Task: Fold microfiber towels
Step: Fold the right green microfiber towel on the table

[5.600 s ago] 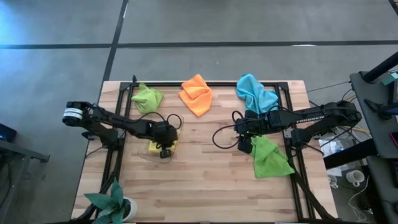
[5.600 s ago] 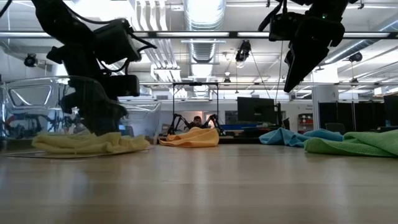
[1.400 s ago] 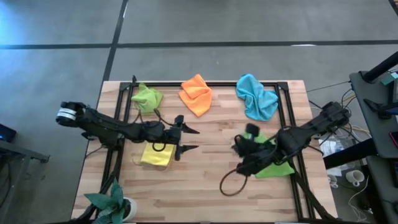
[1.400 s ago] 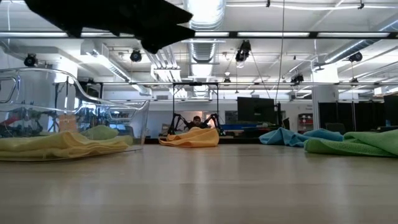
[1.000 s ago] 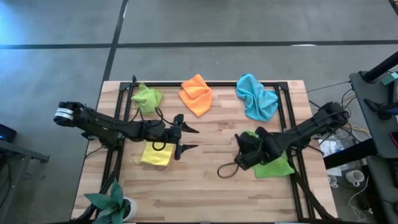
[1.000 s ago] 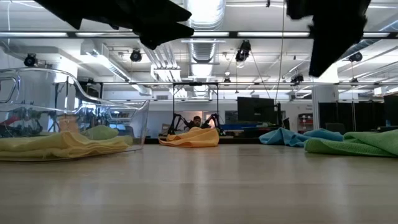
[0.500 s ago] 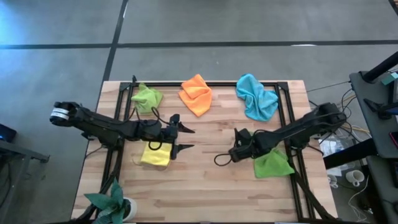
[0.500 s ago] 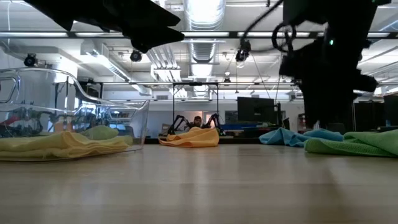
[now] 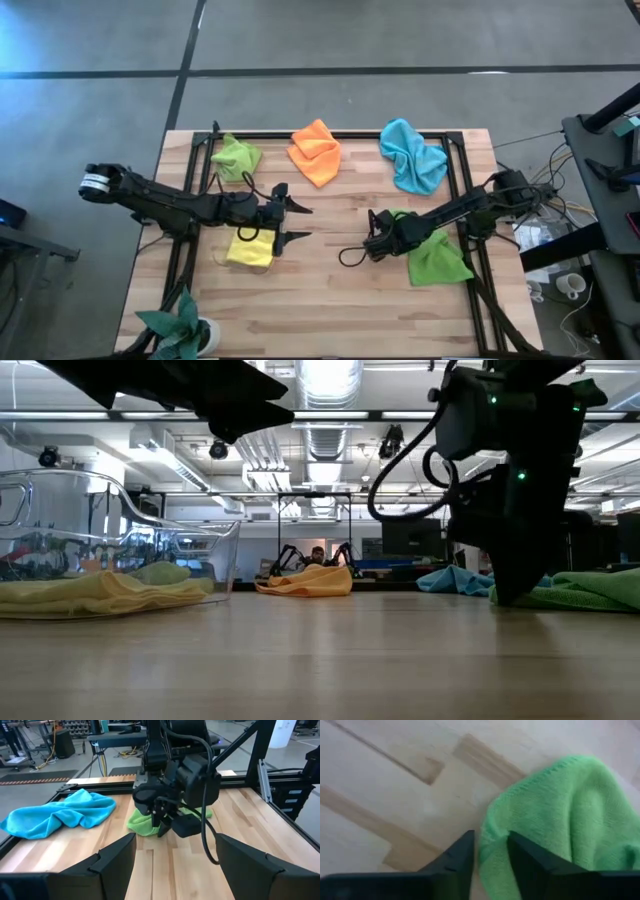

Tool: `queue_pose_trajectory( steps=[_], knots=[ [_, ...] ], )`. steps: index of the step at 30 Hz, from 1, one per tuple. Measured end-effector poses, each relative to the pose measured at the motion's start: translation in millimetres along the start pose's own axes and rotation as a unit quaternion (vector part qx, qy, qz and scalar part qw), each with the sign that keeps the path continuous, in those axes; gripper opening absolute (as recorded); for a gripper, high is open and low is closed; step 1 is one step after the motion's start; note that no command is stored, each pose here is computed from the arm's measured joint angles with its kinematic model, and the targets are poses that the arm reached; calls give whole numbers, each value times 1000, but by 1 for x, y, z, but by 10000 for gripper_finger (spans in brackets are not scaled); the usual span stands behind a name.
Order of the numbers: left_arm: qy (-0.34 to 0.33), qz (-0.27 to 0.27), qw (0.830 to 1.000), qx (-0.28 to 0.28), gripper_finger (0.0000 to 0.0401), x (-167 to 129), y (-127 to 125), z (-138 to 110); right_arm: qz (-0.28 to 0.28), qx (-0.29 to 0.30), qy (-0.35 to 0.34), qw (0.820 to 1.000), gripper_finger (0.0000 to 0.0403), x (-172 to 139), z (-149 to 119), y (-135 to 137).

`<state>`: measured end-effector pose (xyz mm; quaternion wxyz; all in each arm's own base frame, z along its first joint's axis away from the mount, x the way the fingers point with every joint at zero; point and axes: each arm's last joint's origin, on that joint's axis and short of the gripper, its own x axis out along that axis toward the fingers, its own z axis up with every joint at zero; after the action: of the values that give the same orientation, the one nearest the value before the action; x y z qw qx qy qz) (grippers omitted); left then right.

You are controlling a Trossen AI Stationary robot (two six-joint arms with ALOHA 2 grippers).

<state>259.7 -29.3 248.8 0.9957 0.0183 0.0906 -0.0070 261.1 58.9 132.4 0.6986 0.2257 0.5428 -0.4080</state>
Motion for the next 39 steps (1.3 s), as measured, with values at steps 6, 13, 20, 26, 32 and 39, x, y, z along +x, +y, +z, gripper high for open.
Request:
queue_pose_trajectory(
  steps=[6,13,20,26,32,39],
  knots=[
    [6,-1,1000,9,258,2,0,-3,35,-84,-24,996,13,-26,12,2],
    [49,1,999,14,258,10,-1,-16,158,-278,-86,944,9,-116,29,25],
    [16,21,1000,12,258,13,0,-2,155,-344,-151,914,9,-219,36,13],
    [-22,-31,999,-17,258,19,-5,-1,87,-303,-203,927,9,-254,42,-10],
    [-36,-40,998,18,258,45,-15,-14,32,-209,-272,939,9,-258,64,-20],
    [-2,-39,999,0,258,76,-22,-22,-3,-112,-235,966,9,-241,92,-36]
  ],
)
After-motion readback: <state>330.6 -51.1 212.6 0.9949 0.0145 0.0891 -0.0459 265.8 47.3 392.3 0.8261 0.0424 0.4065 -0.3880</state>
